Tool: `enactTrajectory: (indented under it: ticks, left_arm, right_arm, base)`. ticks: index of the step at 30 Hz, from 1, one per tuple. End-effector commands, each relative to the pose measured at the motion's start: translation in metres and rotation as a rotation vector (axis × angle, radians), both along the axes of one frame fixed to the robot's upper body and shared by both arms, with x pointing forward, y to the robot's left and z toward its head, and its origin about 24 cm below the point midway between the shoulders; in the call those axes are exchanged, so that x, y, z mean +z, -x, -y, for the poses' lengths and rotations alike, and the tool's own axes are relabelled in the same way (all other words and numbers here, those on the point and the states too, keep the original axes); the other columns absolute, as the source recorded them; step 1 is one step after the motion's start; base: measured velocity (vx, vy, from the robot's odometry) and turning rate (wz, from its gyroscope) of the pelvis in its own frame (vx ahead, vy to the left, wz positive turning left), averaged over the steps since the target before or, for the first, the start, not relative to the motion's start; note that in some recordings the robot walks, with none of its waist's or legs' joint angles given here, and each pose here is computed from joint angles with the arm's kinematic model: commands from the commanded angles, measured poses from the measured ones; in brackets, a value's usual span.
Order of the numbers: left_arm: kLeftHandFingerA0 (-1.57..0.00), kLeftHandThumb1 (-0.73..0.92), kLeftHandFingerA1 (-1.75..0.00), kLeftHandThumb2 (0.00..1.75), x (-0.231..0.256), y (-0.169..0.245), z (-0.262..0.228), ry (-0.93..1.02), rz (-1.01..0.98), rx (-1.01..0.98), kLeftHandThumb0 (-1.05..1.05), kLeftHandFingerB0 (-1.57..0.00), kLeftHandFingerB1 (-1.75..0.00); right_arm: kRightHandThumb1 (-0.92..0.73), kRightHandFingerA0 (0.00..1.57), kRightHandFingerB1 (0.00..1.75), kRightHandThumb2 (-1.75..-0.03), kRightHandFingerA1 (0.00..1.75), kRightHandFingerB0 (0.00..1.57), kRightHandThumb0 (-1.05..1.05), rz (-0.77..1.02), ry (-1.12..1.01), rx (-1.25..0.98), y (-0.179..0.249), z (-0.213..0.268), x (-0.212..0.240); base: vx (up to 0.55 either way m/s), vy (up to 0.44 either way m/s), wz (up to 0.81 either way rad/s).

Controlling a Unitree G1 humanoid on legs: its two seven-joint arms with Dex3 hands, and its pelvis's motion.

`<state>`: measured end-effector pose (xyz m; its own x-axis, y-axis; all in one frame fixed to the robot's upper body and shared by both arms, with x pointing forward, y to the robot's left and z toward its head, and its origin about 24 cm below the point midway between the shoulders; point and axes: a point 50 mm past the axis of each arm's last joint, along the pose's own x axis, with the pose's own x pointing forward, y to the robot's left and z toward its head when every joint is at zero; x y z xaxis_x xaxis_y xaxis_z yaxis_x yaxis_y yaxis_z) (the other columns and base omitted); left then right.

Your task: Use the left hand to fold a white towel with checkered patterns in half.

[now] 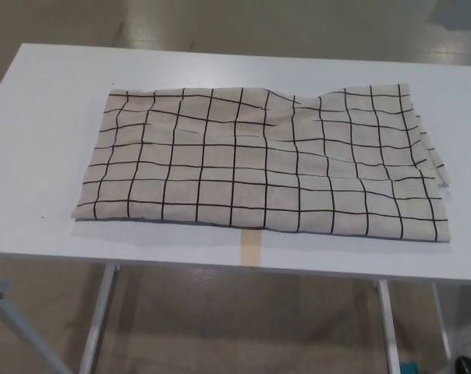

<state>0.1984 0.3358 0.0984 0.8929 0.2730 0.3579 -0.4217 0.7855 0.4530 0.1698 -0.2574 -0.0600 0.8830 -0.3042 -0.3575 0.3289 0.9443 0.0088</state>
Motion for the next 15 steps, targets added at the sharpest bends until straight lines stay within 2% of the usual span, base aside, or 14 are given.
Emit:
enactTrajectory:
  ticks: [1, 6, 7, 8, 15]
  left_arm:
    - [-0.01, 0.32, -0.19, 0.64, 0.055, -0.029, 0.071, -0.597, 0.189, -0.339, -0.55, -0.01, -0.18]
    - [-0.01, 0.32, -0.19, 0.64, 0.054, -0.036, 0.075, -0.624, 0.177, -0.351, -0.55, -0.01, -0.18]
    - [0.00, 0.35, -0.16, 0.75, 0.052, -0.049, 0.082, -0.675, 0.132, -0.369, -0.54, 0.00, -0.18]
    - [0.00, 0.35, -0.16, 0.75, 0.050, -0.065, 0.089, -0.747, 0.078, -0.384, -0.54, 0.00, -0.18]
    - [0.00, 0.37, -0.09, 0.74, 0.034, -0.089, 0.100, -0.848, -0.076, -0.424, -0.58, 0.00, -0.14]
  right_arm:
    - [-0.56, 0.46, 0.33, -0.57, 0.40, 0.35, -0.36, -0.013, 0.040, 0.082, 0.009, -0.004, 0.000]
    - [-0.56, 0.46, 0.33, -0.57, 0.40, 0.35, -0.36, -0.017, 0.040, 0.083, 0.009, -0.004, 0.000]
    - [-0.55, 0.44, 0.33, -0.57, 0.40, 0.35, -0.35, -0.018, 0.038, 0.082, 0.009, -0.005, -0.001]
    - [-0.55, 0.44, 0.33, -0.57, 0.41, 0.35, -0.35, -0.019, 0.036, 0.080, 0.009, -0.005, -0.001]
    - [-0.55, 0.44, 0.33, -0.57, 0.41, 0.35, -0.35, -0.028, 0.034, 0.077, 0.009, -0.005, -0.001]
  base:
    - [0.00, 0.000, 0.00]
    - [0.00, 0.000, 0.00]
    - [0.00, 0.000, 0.00]
    - [0.00, 0.000, 0.00]
    - [0.00, 0.000, 0.00]
